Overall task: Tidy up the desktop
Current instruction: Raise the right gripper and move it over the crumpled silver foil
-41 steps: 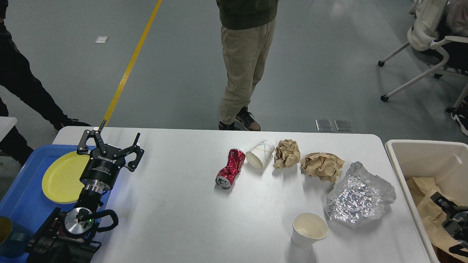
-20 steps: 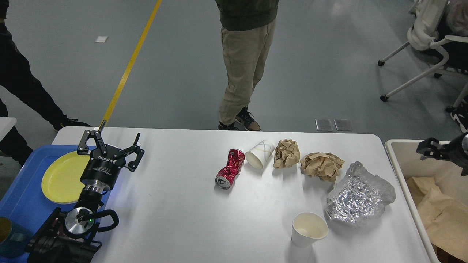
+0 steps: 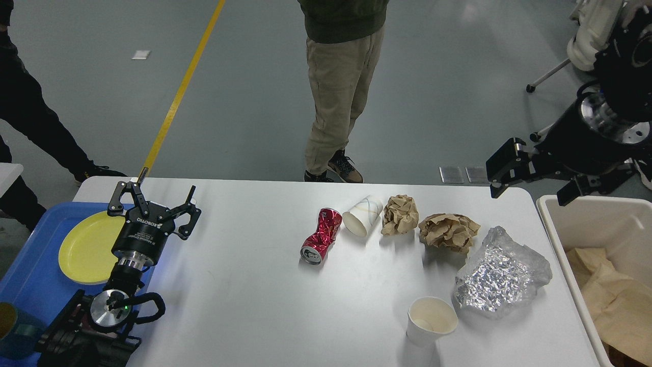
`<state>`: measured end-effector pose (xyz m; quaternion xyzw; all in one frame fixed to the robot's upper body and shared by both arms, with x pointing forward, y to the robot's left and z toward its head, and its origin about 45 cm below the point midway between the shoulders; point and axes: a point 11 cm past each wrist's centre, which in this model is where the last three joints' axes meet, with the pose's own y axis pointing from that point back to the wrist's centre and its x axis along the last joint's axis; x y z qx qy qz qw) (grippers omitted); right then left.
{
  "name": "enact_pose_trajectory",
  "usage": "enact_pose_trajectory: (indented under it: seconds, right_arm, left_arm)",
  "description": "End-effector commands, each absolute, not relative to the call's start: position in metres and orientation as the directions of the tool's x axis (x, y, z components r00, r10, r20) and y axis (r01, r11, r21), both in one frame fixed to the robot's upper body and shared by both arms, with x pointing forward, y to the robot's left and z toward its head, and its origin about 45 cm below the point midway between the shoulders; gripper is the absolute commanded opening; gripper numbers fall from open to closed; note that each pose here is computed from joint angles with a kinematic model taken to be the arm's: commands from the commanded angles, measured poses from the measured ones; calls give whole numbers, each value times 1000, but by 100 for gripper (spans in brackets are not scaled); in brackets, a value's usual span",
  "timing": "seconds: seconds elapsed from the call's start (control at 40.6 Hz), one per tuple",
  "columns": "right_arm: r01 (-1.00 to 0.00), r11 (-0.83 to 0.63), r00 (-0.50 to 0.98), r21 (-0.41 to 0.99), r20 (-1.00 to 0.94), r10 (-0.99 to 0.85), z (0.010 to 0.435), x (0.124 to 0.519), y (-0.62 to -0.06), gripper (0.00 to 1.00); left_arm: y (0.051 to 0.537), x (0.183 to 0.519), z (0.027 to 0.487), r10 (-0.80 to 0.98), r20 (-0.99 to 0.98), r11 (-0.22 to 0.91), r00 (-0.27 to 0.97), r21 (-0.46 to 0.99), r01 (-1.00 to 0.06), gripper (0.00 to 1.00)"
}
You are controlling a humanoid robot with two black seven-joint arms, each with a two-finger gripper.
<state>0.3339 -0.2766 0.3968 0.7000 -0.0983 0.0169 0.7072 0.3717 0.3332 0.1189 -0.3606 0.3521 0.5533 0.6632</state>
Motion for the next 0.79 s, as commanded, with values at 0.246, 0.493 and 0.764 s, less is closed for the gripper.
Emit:
enact_pose_trajectory:
  seconds: [0.246, 0.493, 0.764]
  right_arm:
    - [-162, 6, 983, 987, 161, 84, 414, 304, -209, 100]
    - [-124, -6, 990, 992, 124, 75, 407, 302, -211, 100]
    - [-93, -12, 996, 996, 93, 8, 373, 311, -230, 100]
  left_arm:
    - [333, 372, 119, 480, -866, 128, 140, -89, -988, 96]
    - [333, 372, 119, 480, -866, 128, 140, -89, -988, 96]
    - [333, 372, 119, 480, -866, 129, 140, -88, -988, 96]
